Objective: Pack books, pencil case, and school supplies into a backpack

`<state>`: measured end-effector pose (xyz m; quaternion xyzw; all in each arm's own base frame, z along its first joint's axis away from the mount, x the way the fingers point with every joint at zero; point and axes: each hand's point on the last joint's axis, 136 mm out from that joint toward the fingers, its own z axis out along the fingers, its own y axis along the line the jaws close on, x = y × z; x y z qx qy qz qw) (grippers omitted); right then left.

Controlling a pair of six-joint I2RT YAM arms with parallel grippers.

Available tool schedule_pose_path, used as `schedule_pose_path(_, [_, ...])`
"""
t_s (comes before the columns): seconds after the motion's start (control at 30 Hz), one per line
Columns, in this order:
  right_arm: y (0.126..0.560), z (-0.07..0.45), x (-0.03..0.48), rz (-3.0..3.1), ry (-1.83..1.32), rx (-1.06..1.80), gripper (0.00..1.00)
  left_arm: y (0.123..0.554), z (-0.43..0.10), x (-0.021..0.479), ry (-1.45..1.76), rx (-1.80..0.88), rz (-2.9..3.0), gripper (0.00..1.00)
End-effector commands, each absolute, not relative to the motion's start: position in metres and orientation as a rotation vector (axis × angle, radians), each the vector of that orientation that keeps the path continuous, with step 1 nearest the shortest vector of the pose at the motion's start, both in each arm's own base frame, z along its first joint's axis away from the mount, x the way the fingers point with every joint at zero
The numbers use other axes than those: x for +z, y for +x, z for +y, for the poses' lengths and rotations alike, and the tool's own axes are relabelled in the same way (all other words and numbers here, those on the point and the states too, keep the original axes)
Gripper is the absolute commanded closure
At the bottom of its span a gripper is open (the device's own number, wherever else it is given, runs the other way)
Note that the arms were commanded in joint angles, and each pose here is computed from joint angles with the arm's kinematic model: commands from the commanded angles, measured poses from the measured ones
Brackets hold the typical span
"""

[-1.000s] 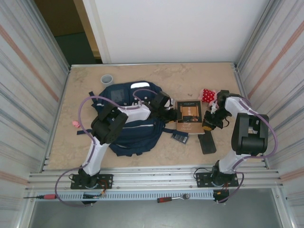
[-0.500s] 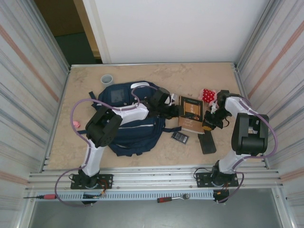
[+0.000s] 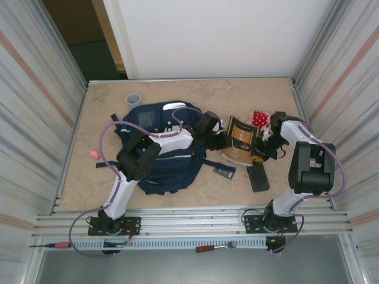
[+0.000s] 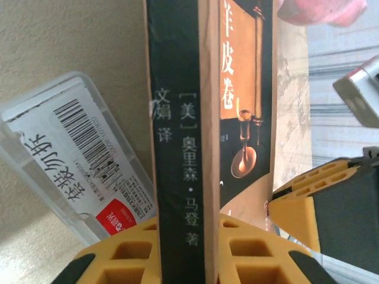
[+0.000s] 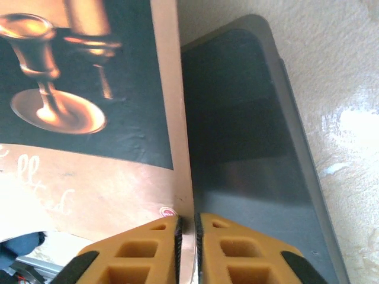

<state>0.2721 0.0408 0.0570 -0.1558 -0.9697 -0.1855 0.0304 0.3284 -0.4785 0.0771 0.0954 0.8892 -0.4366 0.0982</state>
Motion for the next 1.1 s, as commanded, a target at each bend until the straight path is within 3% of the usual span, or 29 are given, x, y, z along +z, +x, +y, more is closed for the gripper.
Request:
schedule_pose_path(0.0, [0.286,0.045,0.091,-3.072,-0.486,-0.669,0.79,0.327,-0.48,0.115,0.419,-1.217,2.533,1.0])
schedule_pose_path(0.17, [0.301,0.039,0.156,-3.268,-0.444,-0.753,0.56,0.324,-0.469,0.19,0.612,-1.137,2.286,1.0])
schedule_pose_path(0.4, [0.307,0.041,0.276,-3.725,-0.241,-0.927,0.43,0.286,-0.439,0.302,0.845,-1.177,1.791,1.0])
schedule_pose_path(0.47, [0.303,0.047,0.311,-3.848,-0.169,-1.056,0.39,0.276,-0.426,0.323,0.868,-1.19,1.697,1.0])
schedule_pose_path(0.57, [0.288,0.062,0.357,-3.969,0.0,-1.357,0.25,0.259,-0.406,0.347,0.905,-1.245,1.601,1.0])
schedule_pose_path(0.67, [0.268,0.086,0.391,-3.931,0.318,-1.842,0.11,0.244,-0.386,0.364,0.923,-1.28,1.504,1.0])
schedule_pose_path(0.77, [0.254,0.099,0.399,-3.836,0.448,-2.148,0.0,0.233,-0.37,0.379,0.917,-1.322,1.436,1.0])
schedule_pose_path(0.9, [0.255,0.11,0.382,-3.761,0.412,-2.115,0.01,0.224,-0.357,0.393,0.89,-1.363,1.403,1.0])
schedule_pose_path(1.07, [0.257,0.142,0.365,-3.436,0.48,-2.283,0.01,0.217,-0.35,0.402,0.889,-1.393,1.366,1.0])
